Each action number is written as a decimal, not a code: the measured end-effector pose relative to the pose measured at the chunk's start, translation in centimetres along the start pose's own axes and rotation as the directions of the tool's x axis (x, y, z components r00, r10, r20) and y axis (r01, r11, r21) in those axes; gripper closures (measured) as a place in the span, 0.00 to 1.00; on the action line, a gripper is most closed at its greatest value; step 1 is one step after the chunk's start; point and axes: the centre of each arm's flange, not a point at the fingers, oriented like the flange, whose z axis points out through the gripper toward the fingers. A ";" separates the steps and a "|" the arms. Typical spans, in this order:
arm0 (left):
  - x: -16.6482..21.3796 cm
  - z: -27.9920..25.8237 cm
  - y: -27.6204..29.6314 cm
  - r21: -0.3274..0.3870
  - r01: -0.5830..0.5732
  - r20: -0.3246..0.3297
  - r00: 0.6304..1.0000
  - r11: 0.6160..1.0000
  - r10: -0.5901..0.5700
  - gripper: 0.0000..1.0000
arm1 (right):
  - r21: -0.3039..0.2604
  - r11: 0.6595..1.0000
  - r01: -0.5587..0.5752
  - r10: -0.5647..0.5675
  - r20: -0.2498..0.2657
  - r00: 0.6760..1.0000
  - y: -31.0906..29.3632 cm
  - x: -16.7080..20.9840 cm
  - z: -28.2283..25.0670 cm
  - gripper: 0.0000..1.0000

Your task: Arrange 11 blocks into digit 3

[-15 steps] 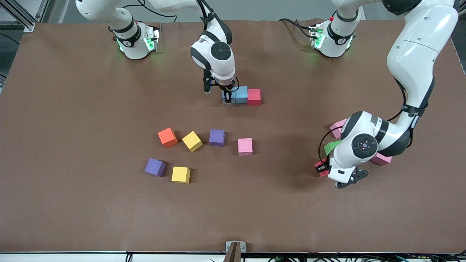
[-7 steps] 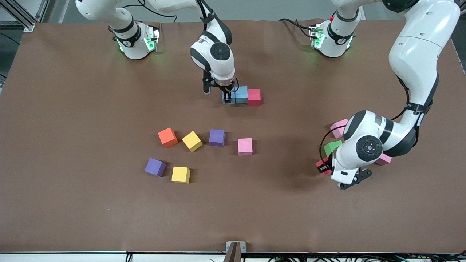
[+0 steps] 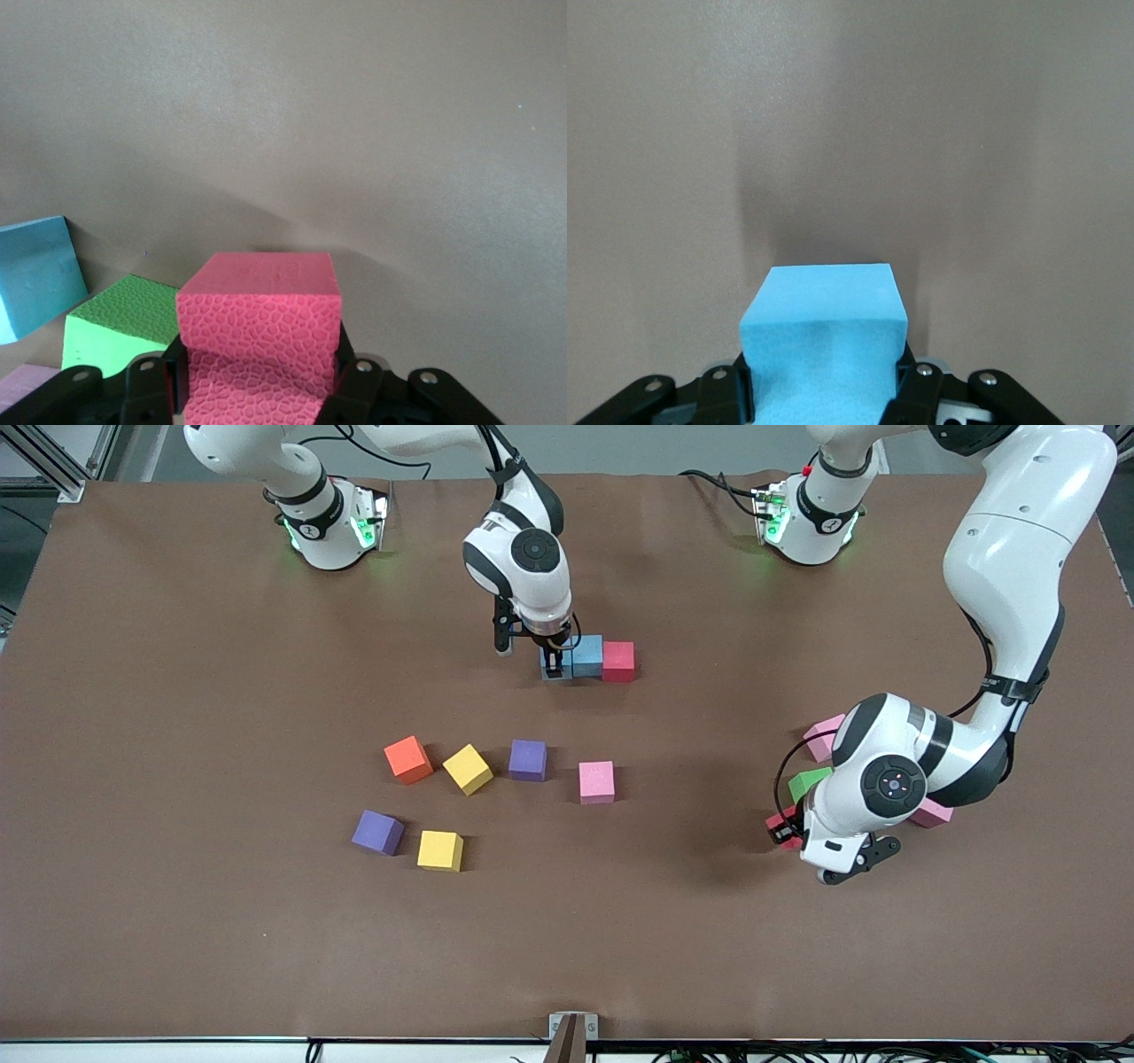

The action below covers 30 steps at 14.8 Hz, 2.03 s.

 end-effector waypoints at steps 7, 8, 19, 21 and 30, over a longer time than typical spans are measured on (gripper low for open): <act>-0.1 0.0 0.1 0.002 -0.002 0.000 1.000 1.000 0.002 0.41 | 0.000 1.000 0.000 0.000 0.000 1.000 0.0 0.0 0.0 0.46; -0.1 0.0 0.1 0.002 -0.002 0.000 1.000 1.000 0.002 0.41 | 0.000 1.000 0.000 0.000 0.000 1.000 0.0 0.0 0.0 0.46; 0.0 0.1 0.0 0.003 0.000 0.000 1.000 1.000 0.000 0.41 | -0.004 1.000 -0.001 0.001 -0.006 1.000 0.0 0.1 0.5 0.00; 0.0 0.1 0.0 0.003 0.000 0.000 1.000 1.000 0.000 0.41 | -0.004 1.000 -0.001 0.001 -0.007 1.000 0.0 0.1 0.5 0.00; 0.2 0.1 -0.2 0.004 0.004 0.000 1.000 1.000 -0.004 0.41 | -0.013 1.000 0.001 -0.001 -0.012 1.000 -0.1 -0.3 -0.4 0.00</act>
